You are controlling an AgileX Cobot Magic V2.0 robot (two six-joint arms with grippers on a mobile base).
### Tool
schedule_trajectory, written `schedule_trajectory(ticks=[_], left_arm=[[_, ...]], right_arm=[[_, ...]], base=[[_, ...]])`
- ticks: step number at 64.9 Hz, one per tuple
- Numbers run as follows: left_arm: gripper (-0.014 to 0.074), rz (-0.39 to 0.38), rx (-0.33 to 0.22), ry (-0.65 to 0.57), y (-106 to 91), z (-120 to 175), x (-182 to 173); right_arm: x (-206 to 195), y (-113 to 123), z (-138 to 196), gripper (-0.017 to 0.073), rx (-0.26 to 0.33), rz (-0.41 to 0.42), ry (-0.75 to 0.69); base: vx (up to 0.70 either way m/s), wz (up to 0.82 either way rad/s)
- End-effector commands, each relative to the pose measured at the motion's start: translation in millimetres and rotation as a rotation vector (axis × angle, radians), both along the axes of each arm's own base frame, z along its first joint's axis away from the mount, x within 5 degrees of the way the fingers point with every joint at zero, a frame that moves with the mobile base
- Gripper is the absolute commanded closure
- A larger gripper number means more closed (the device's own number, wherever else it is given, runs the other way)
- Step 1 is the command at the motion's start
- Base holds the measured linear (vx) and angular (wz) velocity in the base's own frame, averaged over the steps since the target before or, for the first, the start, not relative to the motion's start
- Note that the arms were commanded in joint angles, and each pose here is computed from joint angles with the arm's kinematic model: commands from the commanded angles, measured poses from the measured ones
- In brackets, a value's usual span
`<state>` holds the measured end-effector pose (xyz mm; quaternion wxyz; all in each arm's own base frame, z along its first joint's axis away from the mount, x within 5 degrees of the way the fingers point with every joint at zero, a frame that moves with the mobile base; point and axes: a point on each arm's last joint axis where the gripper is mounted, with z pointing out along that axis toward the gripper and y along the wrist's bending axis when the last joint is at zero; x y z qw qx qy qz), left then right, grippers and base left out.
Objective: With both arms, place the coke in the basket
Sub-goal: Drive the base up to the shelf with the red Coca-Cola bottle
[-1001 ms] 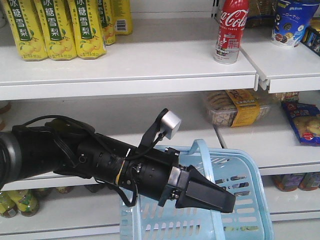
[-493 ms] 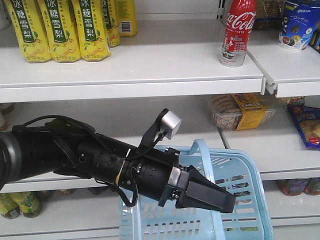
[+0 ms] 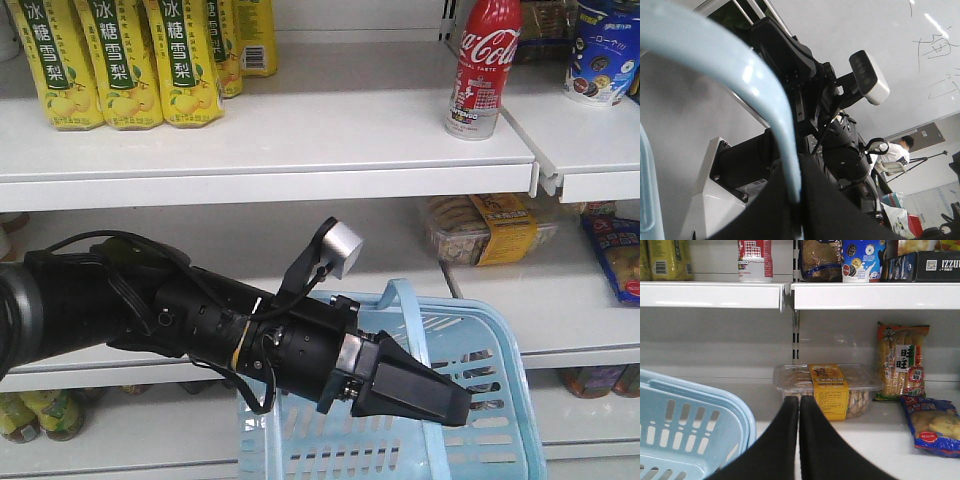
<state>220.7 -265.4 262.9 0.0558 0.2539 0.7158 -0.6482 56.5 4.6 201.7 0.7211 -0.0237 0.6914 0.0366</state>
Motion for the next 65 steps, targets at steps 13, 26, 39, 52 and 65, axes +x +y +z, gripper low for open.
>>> schedule_trajectory(ticks=[13,26,39,52,65], left_arm=[[0.0599,-0.139,-0.197,0.016,5.1,39.1,-18.1],[0.0599,-0.139,-0.197,0.016,5.1,39.1,-18.1],[0.0599,-0.139,-0.197,0.016,5.1,39.1,-18.1],[0.0599,-0.139,-0.197,0.016,5.1,39.1,-18.1],[0.0599,-0.139,-0.197,0.016,5.1,39.1,-18.1]], right_arm=[[-0.6,0.8,1.0,0.0564,-0.002,0.006,-0.068],[-0.6,0.8,1.0,0.0564,-0.002,0.006,-0.068],[-0.6,0.8,1.0,0.0564,-0.002,0.006,-0.068],[-0.6,0.8,1.0,0.0564,-0.002,0.006,-0.068],[-0.6,0.8,1.0,0.0564,-0.002,0.006,-0.068]], base=[[0.02,0.01],[0.03,-0.02],[0.02,-0.01],[0.02,-0.02],[0.02,-0.02]])
